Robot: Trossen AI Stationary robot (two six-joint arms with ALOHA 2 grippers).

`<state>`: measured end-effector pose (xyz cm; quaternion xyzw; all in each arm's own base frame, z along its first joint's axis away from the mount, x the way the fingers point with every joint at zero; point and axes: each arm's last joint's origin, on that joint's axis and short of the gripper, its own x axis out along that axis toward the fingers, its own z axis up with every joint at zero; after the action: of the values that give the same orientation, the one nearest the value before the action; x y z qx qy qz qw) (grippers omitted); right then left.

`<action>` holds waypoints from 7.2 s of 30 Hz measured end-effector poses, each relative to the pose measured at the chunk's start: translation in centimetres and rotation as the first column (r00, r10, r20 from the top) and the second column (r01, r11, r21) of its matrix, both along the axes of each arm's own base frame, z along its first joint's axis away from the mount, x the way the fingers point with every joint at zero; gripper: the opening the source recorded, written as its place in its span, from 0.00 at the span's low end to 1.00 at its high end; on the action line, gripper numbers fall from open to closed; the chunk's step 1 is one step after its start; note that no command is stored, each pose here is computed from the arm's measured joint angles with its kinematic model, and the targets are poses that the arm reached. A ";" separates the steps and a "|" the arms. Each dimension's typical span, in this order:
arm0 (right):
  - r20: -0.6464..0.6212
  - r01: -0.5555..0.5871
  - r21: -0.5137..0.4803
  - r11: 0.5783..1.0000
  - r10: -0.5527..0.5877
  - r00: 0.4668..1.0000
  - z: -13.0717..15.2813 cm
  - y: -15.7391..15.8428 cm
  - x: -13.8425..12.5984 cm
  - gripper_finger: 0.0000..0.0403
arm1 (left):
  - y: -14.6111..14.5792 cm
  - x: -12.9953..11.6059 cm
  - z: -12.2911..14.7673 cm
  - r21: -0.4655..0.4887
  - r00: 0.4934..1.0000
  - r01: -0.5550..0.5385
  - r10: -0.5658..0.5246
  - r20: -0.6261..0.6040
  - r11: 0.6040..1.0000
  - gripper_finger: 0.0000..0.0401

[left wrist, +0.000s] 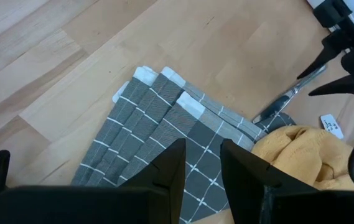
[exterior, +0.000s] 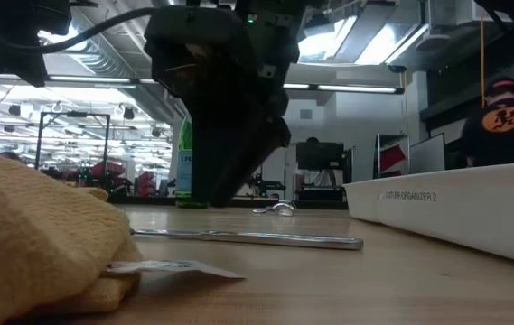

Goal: Sort silverware
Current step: Stack the silver knife into the white utensil tray with the other silver knives

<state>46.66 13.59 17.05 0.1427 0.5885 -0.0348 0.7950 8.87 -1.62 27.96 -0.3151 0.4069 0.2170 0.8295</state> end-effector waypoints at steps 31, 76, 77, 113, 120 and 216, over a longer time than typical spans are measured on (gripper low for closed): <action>-0.054 0.002 -0.055 0.998 -0.005 0.999 -2.8 0.9 0.0 0.32 | 0.0 0.0 0.0 0.001 1.000 0.003 -0.003 0.003 1.000 0.22; -0.156 0.016 -0.032 0.999 -0.021 0.988 -1.3 0.8 -0.4 0.14 | 0.0 0.0 0.0 0.001 1.000 0.002 -0.002 0.003 1.000 0.22; -0.157 0.014 -0.027 1.000 -0.018 0.987 -1.3 0.8 -0.4 0.14 | 0.0 0.0 0.0 0.001 1.000 0.002 -0.002 0.003 1.000 0.22; -0.155 0.057 0.009 0.998 -0.055 0.986 -1.0 -0.3 0.0 0.14 | -2.4 7.9 -9.0 -0.382 0.951 -0.263 0.306 0.054 0.886 0.22; -0.154 0.057 0.009 0.998 -0.055 0.987 -1.0 -0.3 0.0 0.14 | -3.0 9.8 -10.3 -0.406 0.954 -0.242 0.292 0.064 0.881 0.22; -0.155 0.052 0.008 0.999 -0.050 0.987 -1.0 -0.2 0.0 0.14 | -5.0 15.5 -16.3 -0.560 0.963 -0.189 0.263 0.054 0.807 0.22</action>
<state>46.62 13.34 16.05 0.1591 0.6450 -0.0626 0.7448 24.40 -6.59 11.61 -0.5996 0.3570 0.1676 0.6964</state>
